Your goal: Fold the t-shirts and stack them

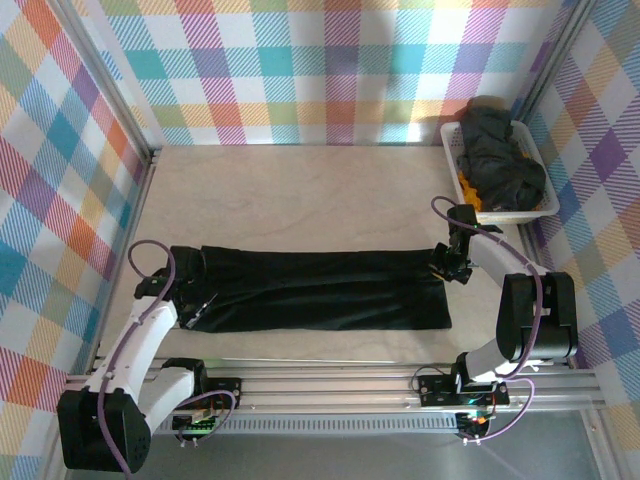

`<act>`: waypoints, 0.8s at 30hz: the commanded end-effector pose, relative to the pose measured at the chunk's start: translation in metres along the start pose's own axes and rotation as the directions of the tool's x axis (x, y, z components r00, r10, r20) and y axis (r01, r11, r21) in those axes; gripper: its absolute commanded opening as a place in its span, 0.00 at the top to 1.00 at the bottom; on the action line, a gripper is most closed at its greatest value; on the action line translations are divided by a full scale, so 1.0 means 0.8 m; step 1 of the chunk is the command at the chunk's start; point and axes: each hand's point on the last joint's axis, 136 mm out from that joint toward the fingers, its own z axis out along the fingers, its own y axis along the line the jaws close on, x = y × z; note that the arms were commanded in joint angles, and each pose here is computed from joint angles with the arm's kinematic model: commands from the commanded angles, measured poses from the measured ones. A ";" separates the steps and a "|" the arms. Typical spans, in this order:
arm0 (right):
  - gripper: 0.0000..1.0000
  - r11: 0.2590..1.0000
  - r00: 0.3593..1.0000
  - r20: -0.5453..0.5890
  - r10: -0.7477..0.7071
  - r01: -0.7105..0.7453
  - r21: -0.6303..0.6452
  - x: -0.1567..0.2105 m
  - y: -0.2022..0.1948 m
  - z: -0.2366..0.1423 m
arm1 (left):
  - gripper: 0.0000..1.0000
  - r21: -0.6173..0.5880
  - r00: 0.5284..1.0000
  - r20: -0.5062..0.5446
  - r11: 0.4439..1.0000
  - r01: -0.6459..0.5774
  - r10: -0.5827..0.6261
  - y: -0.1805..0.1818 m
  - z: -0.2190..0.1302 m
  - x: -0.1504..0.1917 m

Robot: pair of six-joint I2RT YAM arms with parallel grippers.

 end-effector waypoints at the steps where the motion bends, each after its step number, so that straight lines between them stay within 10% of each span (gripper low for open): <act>1: 1.00 0.999 1.000 0.017 0.026 -0.027 0.032 -0.006 -0.009 -0.002 | 1.00 -0.005 0.998 -0.030 0.998 0.062 -0.062 0.009 0.012 0.012; 17: 0.99 0.998 0.999 0.032 0.033 -0.035 0.050 -0.011 -0.012 -0.002 | 1.00 0.112 0.990 -0.110 0.989 0.099 -0.087 0.001 0.002 0.042; 24: 0.74 0.997 0.993 0.107 0.049 -0.054 0.048 -0.020 -0.015 -0.031 | 1.00 0.164 0.992 -0.117 0.984 0.063 -0.044 -0.010 -0.020 0.044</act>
